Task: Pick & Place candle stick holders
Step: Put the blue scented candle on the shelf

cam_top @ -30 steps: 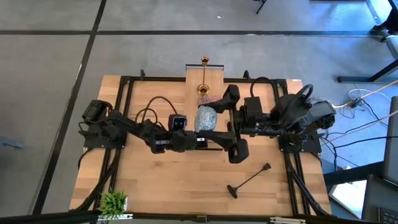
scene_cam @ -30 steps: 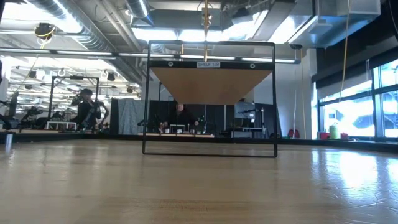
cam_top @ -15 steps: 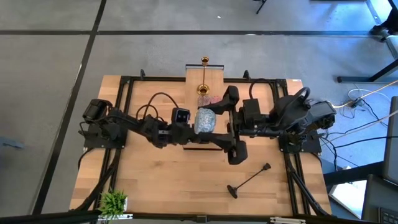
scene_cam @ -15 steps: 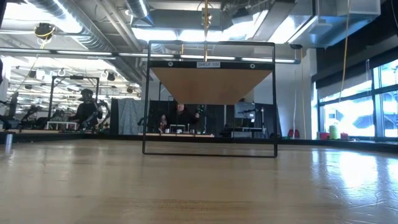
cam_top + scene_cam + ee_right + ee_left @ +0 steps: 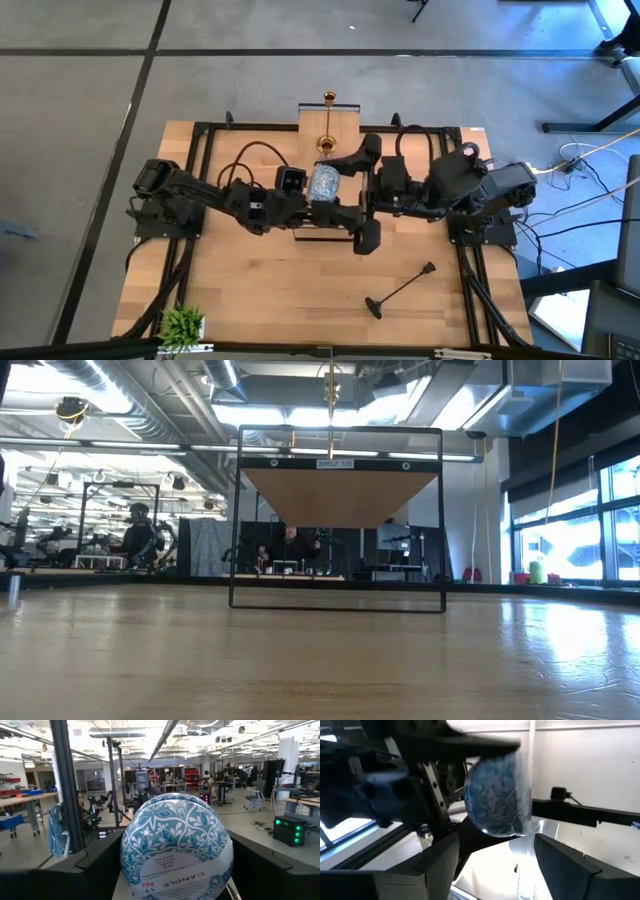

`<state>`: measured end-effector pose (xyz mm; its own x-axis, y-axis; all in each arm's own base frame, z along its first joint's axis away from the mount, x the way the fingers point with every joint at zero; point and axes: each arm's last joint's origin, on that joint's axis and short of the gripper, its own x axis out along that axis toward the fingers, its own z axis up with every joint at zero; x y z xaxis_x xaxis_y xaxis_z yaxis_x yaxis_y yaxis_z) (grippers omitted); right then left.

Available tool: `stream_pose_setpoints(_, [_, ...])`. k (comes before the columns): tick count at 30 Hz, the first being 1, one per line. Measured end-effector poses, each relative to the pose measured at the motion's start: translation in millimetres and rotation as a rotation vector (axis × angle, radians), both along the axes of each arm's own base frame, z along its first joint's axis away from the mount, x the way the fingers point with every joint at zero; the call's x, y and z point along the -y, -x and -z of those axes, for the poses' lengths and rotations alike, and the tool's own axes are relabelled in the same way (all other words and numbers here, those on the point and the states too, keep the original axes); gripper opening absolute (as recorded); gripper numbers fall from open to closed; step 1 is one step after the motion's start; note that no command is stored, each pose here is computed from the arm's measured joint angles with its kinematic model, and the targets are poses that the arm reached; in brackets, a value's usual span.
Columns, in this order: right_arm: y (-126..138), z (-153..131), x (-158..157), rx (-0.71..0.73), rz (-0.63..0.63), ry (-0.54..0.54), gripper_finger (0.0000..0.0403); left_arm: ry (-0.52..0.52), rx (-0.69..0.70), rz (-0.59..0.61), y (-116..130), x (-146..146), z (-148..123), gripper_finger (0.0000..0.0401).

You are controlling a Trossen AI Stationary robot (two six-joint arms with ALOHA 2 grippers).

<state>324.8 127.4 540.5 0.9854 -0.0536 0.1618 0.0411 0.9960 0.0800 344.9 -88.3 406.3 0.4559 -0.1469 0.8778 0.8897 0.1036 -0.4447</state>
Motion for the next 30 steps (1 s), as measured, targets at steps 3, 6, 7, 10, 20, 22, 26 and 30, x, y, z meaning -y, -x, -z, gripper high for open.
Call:
stream_pose_setpoints(3, [-2, 2, 1, -0.01, 0.015, 0.003, 0.0309, -0.025, -0.018, 0.011, -3, 2, -7, 0.0257])
stream_pose_setpoints(6, [-2, 2, 1, -0.01, 0.016, 0.003, 0.0309, -0.029, -0.024, 0.01, -4, 2, -8, 0.0258])
stream_pose_setpoints(7, [-2, 2, 1, -0.01, 0.016, 0.003, 0.0309, -0.028, -0.022, 0.009, -4, 1, -8, 0.0258])
stream_pose_setpoints(10, [-2, 2, 1, -0.011, 0.015, 0.003, 0.0309, -0.025, -0.021, 0.002, -4, -1, -8, 0.0258])
stream_pose_setpoints(20, [0, 4, -4, -0.03, -0.016, 0.005, 0.0309, 0.015, 0.0, -0.014, -3, -8, -10, 0.0258])
stream_pose_setpoints(22, [0, 4, -4, -0.029, -0.016, 0.004, 0.0309, 0.018, 0.0, -0.011, -4, -10, -10, 0.0258])
stream_pose_setpoints(26, [0, 5, -4, -0.041, -0.014, 0.008, 0.0309, 0.019, 0.0, -0.009, -4, -10, -10, 0.0258])
stream_pose_setpoints(30, [0, 6, -4, -0.05, -0.015, 0.011, 0.0309, 0.019, -0.002, -0.009, -4, -10, -10, 0.0258])
